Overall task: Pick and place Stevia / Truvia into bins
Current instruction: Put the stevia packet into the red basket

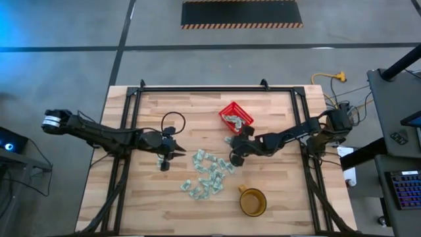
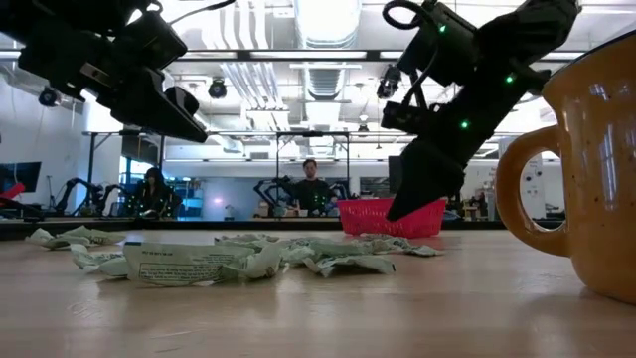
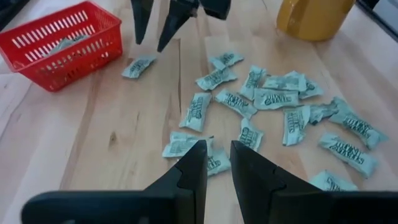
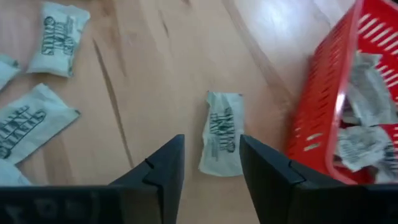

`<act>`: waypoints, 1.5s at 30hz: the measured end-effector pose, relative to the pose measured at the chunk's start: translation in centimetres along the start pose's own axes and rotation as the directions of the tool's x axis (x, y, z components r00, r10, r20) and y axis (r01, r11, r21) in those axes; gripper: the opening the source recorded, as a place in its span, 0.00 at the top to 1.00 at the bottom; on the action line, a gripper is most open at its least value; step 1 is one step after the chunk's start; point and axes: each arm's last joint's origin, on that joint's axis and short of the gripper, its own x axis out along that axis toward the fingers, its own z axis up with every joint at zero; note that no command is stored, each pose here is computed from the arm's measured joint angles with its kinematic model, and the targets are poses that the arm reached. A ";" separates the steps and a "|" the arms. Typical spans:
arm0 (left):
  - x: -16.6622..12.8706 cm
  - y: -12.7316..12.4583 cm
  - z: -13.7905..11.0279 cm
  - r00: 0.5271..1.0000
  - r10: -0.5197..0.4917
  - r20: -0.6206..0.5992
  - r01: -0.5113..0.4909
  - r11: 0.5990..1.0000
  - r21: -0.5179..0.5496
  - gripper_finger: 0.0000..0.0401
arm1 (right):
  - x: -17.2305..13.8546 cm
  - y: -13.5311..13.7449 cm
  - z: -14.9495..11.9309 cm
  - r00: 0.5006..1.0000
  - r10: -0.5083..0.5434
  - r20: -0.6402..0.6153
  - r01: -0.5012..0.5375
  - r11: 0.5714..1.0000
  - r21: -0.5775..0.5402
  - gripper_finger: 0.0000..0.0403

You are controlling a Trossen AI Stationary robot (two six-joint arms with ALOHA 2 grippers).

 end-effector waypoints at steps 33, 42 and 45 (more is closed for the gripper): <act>0.2 0.1 0.0 1.000 0.032 0.001 -0.032 1.000 0.000 0.86 | 1.7 -1.1 -0.9 0.992 0.041 -0.123 -0.019 0.984 0.179 0.78; 0.2 0.1 0.0 1.000 0.032 0.000 -0.032 1.000 -0.001 0.86 | 1.7 -0.9 -0.9 0.984 0.114 -0.139 -0.097 0.988 0.121 0.97; 0.2 0.1 0.0 0.999 0.032 0.000 -0.032 0.999 -0.002 0.86 | 1.6 -0.8 -0.9 0.983 0.122 -0.139 -0.107 0.988 0.111 0.98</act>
